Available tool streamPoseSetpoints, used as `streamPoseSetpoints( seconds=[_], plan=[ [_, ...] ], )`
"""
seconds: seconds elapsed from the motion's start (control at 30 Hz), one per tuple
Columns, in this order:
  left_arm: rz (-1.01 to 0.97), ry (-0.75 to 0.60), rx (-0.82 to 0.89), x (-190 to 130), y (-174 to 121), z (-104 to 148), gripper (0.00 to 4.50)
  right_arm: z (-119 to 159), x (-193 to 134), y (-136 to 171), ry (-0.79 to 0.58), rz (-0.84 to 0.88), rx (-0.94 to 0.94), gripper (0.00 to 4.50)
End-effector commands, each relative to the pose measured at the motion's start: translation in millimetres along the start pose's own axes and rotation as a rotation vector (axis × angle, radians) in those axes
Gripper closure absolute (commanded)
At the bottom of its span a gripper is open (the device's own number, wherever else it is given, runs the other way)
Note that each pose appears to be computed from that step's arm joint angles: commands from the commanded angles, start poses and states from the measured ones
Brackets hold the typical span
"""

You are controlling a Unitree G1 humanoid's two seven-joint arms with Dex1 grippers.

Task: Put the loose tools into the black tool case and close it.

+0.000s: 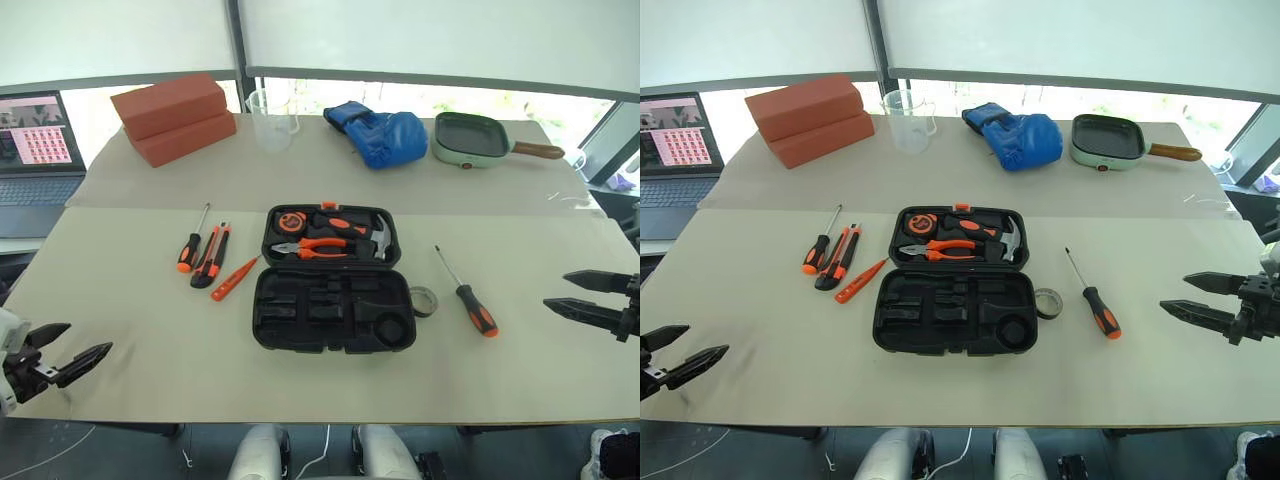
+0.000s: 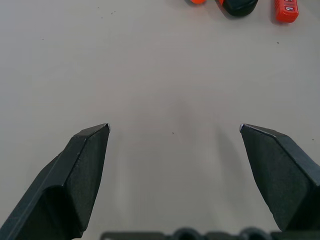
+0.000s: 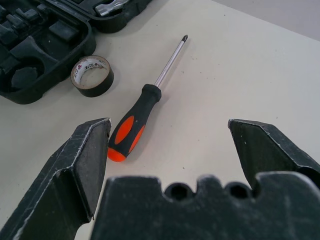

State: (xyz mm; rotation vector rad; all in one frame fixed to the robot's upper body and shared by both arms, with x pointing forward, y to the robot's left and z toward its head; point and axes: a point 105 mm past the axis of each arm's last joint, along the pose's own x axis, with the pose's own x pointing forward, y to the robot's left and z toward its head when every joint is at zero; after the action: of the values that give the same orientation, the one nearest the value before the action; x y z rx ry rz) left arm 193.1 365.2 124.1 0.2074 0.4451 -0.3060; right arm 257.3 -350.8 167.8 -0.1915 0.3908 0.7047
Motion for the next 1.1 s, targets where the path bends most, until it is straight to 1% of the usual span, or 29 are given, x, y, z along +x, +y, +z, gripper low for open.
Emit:
streamPoseSetpoints(
  seconds=[0.03,0.23,0.33,0.47,0.63,0.77,0.93,1.03,1.1],
  plan=[
    [0.001,-0.027,0.045,0,-2,15,0.00,9,-6,-5,-0.027,-0.033,-0.049,0.14],
    [-0.021,-0.027,0.072,12,-12,24,0.00,10,-10,-5,-0.019,-0.052,-0.086,0.14],
    [-0.006,-0.047,0.038,20,-10,36,0.00,14,-8,-3,-0.025,-0.062,-0.120,0.14],
    [0.026,-0.052,0.027,34,-5,55,0.00,37,2,13,-0.070,-0.023,-0.200,0.14],
    [0.082,-0.026,-0.049,62,4,73,0.00,67,23,41,-0.132,0.056,-0.247,0.14],
    [0.027,0.002,-0.170,88,-3,91,0.00,94,42,83,-0.197,0.198,-0.317,0.14],
    [0.041,0.017,-0.179,118,4,109,0.00,120,64,137,-0.291,0.370,-0.397,0.14],
    [0.002,0.021,-0.174,134,-1,117,0.00,128,74,159,-0.332,0.438,-0.430,0.14],
    [-0.012,0.035,-0.152,144,-3,120,0.00,131,77,168,-0.348,0.467,-0.444,0.14]
  ],
)
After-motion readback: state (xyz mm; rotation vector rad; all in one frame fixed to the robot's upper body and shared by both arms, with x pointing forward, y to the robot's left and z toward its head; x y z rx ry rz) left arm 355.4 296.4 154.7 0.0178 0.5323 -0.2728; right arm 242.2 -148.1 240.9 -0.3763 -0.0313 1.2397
